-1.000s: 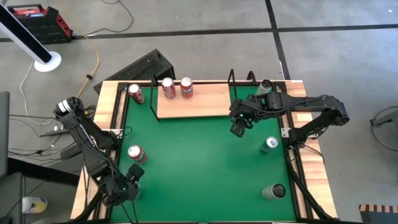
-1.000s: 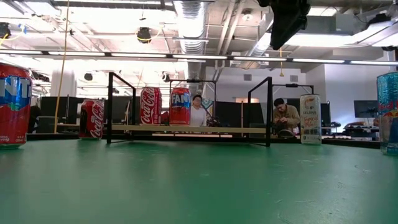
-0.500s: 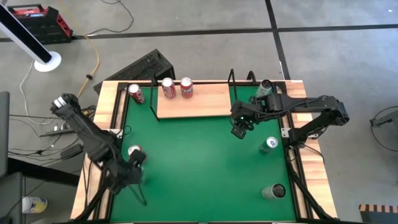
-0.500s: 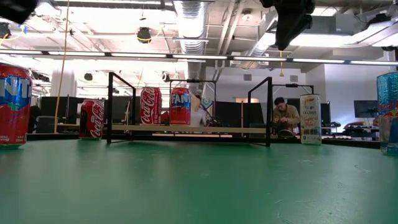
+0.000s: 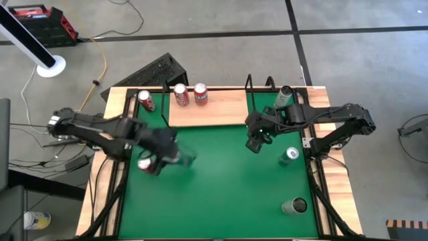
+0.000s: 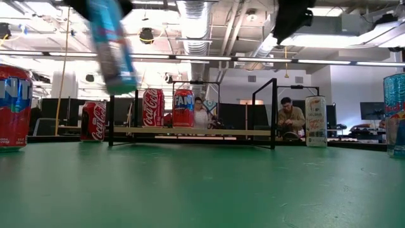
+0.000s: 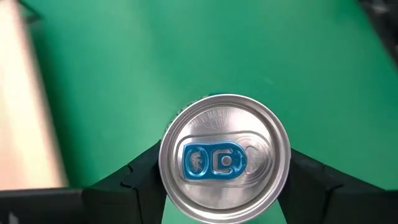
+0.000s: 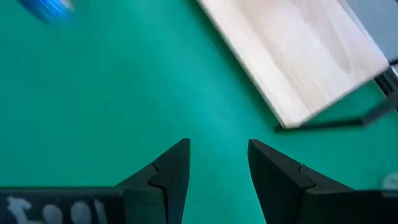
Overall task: Place canned beverage on shelf
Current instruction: Put the left blue soda can on the shelf
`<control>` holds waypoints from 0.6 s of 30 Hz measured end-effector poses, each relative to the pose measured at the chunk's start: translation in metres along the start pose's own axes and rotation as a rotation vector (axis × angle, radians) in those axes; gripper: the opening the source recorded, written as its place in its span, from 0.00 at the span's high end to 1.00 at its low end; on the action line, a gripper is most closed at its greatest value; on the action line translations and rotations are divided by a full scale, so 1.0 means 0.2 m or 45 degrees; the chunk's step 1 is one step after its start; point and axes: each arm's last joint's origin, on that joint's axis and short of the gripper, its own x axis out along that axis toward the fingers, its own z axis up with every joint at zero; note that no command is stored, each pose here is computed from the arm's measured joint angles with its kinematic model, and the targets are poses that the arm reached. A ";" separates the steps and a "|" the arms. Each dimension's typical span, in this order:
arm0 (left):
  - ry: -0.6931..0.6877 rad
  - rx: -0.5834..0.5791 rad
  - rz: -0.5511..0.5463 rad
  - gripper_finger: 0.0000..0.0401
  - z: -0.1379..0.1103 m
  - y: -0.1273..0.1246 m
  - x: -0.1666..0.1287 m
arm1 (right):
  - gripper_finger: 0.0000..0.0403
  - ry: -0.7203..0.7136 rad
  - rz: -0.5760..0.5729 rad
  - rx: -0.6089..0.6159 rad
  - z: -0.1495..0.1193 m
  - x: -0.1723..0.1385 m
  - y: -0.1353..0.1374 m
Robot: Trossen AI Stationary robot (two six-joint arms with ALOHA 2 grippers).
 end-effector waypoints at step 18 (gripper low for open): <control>0.160 -0.029 0.206 0.46 0.00 0.83 0.16 | 0.54 -0.372 0.093 0.146 0.19 0.02 -0.02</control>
